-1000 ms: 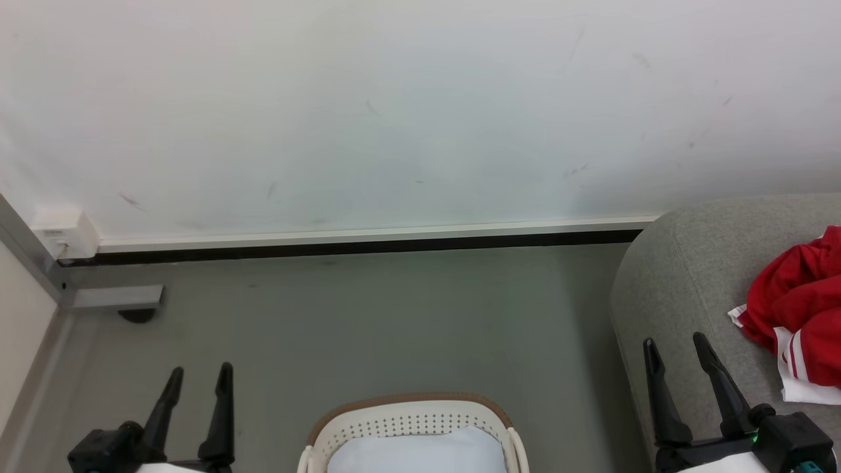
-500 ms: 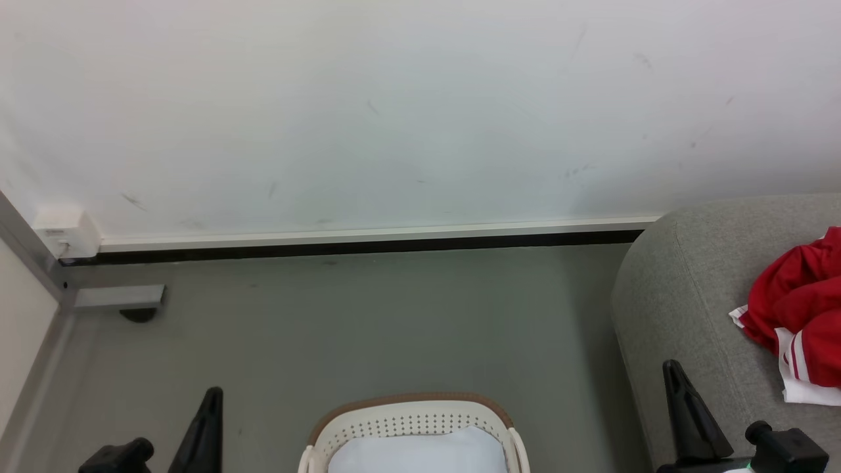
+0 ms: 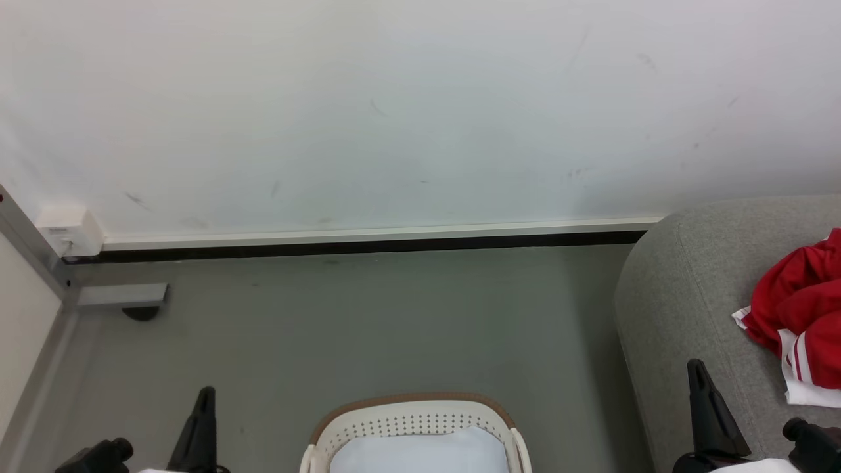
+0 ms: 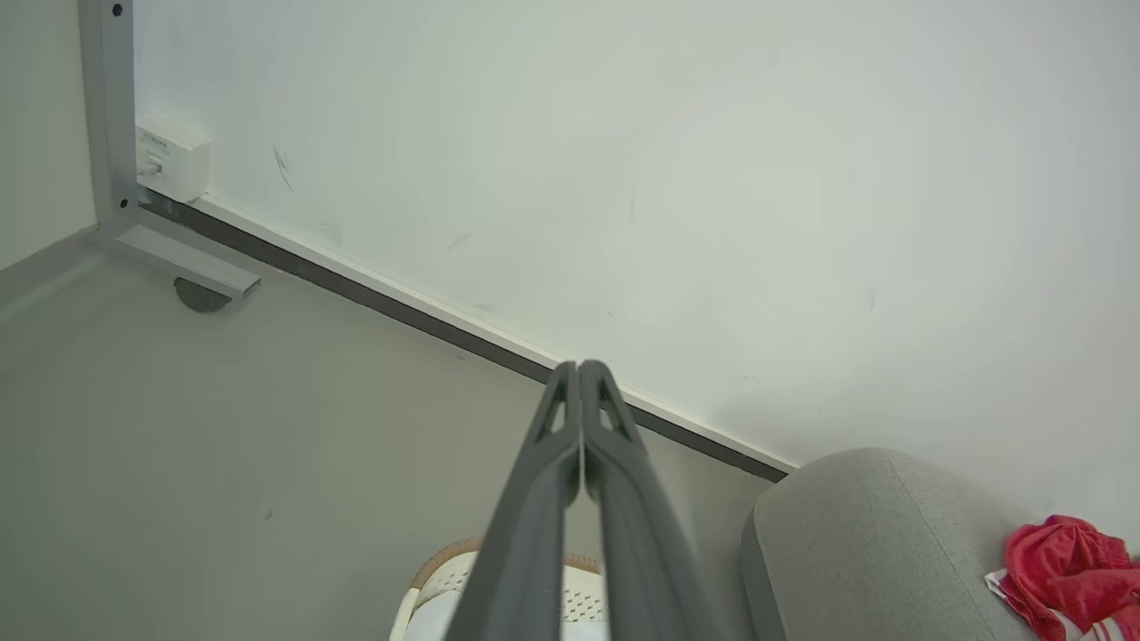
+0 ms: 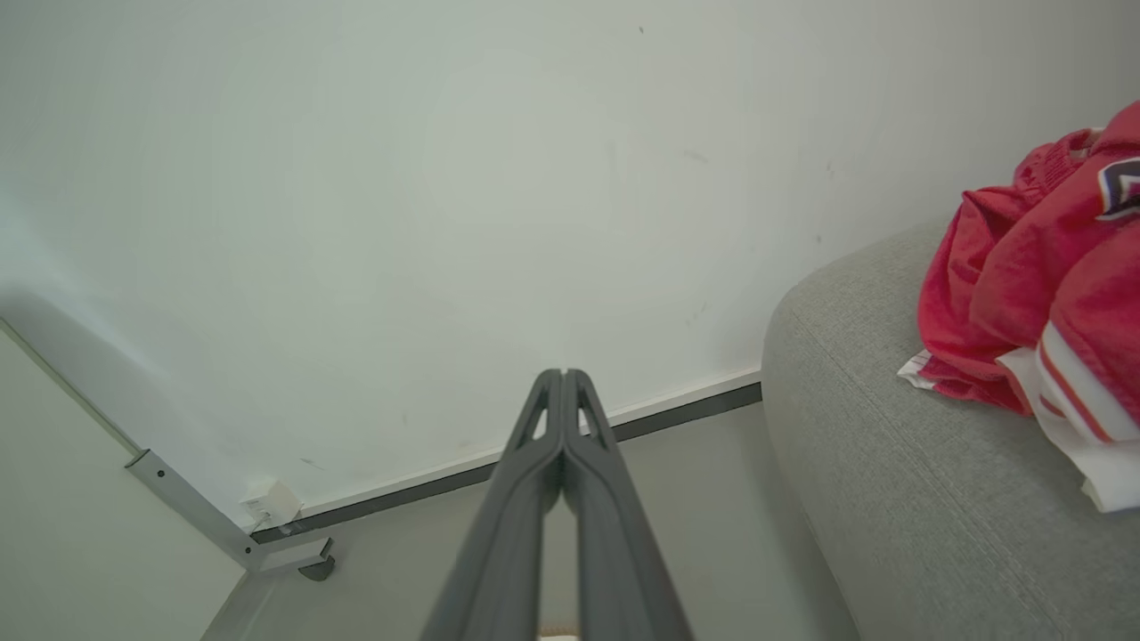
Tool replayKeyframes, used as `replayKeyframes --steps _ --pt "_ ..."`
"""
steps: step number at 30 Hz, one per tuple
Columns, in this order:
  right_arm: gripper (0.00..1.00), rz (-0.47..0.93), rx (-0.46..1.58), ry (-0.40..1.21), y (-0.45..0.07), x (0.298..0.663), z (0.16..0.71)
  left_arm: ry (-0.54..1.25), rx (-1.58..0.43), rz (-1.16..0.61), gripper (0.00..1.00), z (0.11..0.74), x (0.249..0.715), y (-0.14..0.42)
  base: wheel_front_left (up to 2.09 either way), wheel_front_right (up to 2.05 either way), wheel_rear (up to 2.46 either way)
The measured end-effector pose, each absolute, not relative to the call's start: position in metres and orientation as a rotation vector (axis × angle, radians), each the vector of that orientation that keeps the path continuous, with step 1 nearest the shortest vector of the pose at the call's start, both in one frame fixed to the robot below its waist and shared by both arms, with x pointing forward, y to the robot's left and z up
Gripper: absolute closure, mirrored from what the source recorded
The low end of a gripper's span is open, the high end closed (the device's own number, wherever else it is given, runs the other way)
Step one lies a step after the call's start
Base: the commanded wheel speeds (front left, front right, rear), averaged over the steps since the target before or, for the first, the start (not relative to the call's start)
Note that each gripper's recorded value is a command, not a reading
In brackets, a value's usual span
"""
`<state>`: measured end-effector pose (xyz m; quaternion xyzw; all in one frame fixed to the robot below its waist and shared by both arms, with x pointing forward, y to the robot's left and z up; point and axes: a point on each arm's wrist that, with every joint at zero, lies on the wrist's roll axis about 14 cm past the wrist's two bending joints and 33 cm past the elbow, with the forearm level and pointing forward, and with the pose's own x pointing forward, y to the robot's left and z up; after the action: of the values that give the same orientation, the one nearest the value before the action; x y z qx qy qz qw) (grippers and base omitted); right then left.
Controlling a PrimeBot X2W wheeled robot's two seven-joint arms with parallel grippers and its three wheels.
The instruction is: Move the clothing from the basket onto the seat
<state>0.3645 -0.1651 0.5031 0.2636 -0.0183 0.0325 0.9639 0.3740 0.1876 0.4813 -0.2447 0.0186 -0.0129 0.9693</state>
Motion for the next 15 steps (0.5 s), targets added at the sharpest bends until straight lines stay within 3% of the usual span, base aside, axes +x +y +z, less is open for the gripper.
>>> replayKeyframes --steps 15 --pt "1.00 0.020 0.751 -0.009 -0.1761 0.3679 0.4989 0.048 -0.718 0.015 1.00 0.4827 0.3775 0.1926 0.00 0.00 0.00"
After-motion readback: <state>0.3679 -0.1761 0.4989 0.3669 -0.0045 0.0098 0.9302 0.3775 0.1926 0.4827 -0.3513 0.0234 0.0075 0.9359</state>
